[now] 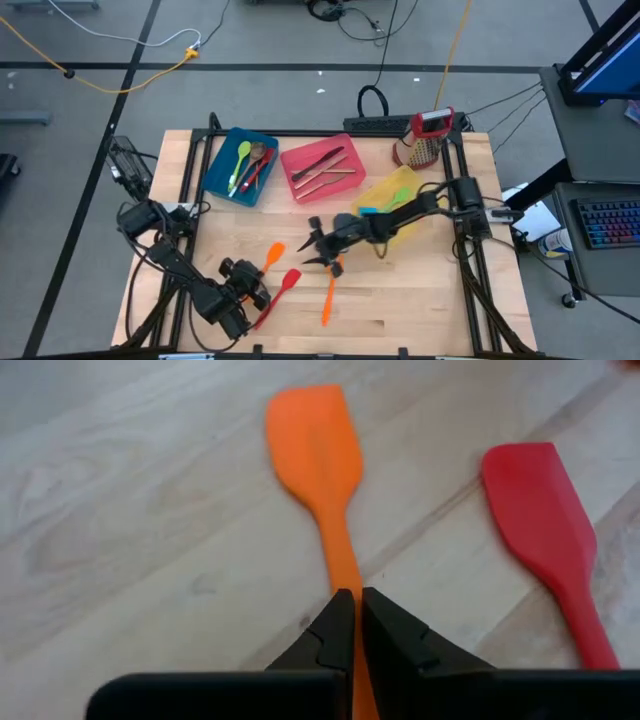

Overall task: Pick & Place Kitchen Items
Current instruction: Put the left orange spatula into the yellow bin

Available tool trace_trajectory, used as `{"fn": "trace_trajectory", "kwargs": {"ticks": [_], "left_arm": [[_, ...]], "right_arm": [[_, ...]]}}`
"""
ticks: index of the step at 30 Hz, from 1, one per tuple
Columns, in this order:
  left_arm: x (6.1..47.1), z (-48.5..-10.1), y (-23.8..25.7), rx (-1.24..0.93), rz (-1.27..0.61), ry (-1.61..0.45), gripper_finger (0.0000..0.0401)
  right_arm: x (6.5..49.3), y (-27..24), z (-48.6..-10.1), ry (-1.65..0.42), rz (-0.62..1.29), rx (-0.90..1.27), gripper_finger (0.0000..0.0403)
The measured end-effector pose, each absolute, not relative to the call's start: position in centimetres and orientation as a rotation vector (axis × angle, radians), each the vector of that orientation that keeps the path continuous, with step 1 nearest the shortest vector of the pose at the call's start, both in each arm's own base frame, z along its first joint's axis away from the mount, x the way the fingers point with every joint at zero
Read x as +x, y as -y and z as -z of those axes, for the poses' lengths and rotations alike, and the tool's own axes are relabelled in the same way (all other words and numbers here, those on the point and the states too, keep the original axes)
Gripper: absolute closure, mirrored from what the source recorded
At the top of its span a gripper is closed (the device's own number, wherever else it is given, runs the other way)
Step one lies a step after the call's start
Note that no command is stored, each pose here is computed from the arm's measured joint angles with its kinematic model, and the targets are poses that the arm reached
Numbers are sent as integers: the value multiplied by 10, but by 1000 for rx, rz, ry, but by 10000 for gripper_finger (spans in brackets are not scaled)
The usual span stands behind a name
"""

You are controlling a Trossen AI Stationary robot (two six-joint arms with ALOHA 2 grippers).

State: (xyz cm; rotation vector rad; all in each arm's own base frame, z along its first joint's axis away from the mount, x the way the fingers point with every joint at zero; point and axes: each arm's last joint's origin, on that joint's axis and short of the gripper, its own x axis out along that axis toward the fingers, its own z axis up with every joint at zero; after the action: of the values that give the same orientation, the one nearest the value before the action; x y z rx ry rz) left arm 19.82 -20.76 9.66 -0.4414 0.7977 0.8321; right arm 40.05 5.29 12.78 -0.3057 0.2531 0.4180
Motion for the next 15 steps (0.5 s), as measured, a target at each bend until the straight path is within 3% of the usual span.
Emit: {"fn": "trace_trajectory", "kwargs": {"ticks": [7, 15], "left_arm": [[200, -99, 207, -423, -807, -799, 398], [195, -102, 214, -547, -811, -818, 357]], "right_arm": [[430, -48, -114, -415, -383, -320, 236], [431, -48, -115, -406, -382, -319, 236]]}}
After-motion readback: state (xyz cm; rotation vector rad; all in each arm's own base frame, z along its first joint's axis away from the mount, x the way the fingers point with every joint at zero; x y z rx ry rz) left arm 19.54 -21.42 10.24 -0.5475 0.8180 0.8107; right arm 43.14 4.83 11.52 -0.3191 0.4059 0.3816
